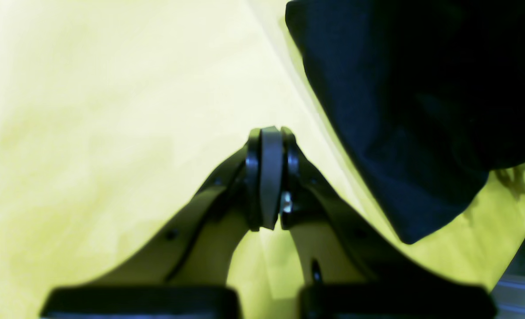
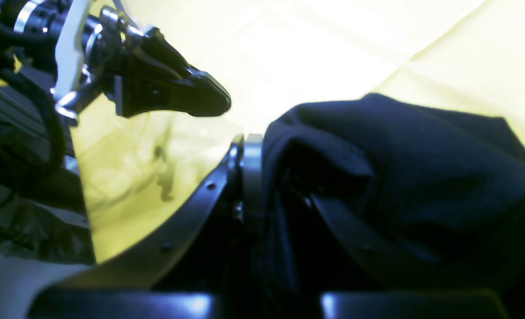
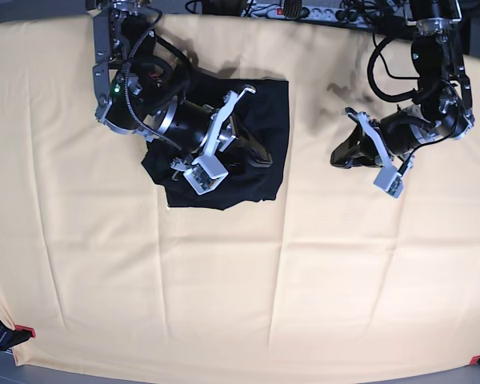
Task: Fold the T-shirt properly
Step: 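Lift the bundle end with the right gripper and fold it over the bundle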
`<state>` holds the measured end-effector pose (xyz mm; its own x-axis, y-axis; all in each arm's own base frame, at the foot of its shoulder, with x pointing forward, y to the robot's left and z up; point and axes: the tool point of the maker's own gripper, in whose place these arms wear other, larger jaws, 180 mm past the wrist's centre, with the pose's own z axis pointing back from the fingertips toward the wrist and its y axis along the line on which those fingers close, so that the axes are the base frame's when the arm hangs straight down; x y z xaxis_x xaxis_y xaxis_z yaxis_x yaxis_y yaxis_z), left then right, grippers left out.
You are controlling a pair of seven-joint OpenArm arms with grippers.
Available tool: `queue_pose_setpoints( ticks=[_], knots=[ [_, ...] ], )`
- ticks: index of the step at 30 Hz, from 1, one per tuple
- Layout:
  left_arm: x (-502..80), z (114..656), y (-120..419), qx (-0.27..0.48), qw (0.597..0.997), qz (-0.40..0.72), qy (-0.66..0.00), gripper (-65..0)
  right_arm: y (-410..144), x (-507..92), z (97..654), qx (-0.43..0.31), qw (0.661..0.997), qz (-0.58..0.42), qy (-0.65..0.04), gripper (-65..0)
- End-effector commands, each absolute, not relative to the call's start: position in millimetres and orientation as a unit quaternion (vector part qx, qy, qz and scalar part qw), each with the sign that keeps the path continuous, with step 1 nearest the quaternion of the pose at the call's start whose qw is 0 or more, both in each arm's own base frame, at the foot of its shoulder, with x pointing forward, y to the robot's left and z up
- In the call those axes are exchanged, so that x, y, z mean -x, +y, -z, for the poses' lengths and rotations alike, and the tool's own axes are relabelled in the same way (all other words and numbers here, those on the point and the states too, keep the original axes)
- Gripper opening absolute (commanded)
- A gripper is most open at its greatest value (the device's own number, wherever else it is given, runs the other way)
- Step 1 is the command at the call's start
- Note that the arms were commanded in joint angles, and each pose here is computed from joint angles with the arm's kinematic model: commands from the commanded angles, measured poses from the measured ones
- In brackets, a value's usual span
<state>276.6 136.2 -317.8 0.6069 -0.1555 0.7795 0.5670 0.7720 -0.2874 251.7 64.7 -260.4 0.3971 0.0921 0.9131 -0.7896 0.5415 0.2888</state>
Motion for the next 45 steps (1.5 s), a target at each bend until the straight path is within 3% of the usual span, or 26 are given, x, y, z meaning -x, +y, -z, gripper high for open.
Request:
queue_pose_setpoints(
  ticks=[1,9,10,13,14,15,19,22,32,38,45],
  knots=[
    [-282,305,136,0.266,0.846,0.214,-0.410,-65.0,76,-253,238,-0.401,0.716,-0.295,-0.489,-65.0],
    [-282,306,137,0.266,0.846,0.214,-0.409,-65.0,122,-253,243,-0.397,0.705,-0.350,-0.472,-65.0],
    [-282,305,137,0.266,0.846,0.214,-0.410,-65.0,129,-253,243,-0.400,0.700,-0.360,-0.470,-60.9],
    [-282,305,137,0.265,0.846,0.215,-0.410,-65.0,143,-254,237,-0.403,0.684,-0.389,-0.468,-30.8],
    [-282,305,138,0.264,0.846,0.215,-0.409,-65.0,146,-255,232,-0.403,0.678,-0.396,-0.471,-23.6],
    [-282,305,138,0.263,0.847,0.216,-0.409,-65.0,147,-257,226,-0.402,0.671,-0.401,-0.476,-20.9],
    [-282,305,147,0.249,0.850,0.226,-0.405,-65.0,147,-262,192,-0.394,0.624,-0.436,-0.515,-20.9],
    [-282,305,154,0.237,0.854,0.233,-0.401,-65.0,142,-267,179,-0.361,0.616,-0.459,-0.529,-20.9],
    [-278,295,159,0.240,0.839,0.275,-0.402,-65.0,90,-290,218,-0.252,0.681,-0.478,-0.495,-21.5],
    [-277,296,159,0.240,0.841,0.276,-0.400,-65.0,42,-285,222,-0.196,0.700,-0.472,-0.499,-21.6],
    [-277,296,159,0.240,0.840,0.275,-0.400,-65.0,15,-259,253,-0.190,0.737,-0.457,-0.461,-21.8]
  ],
)
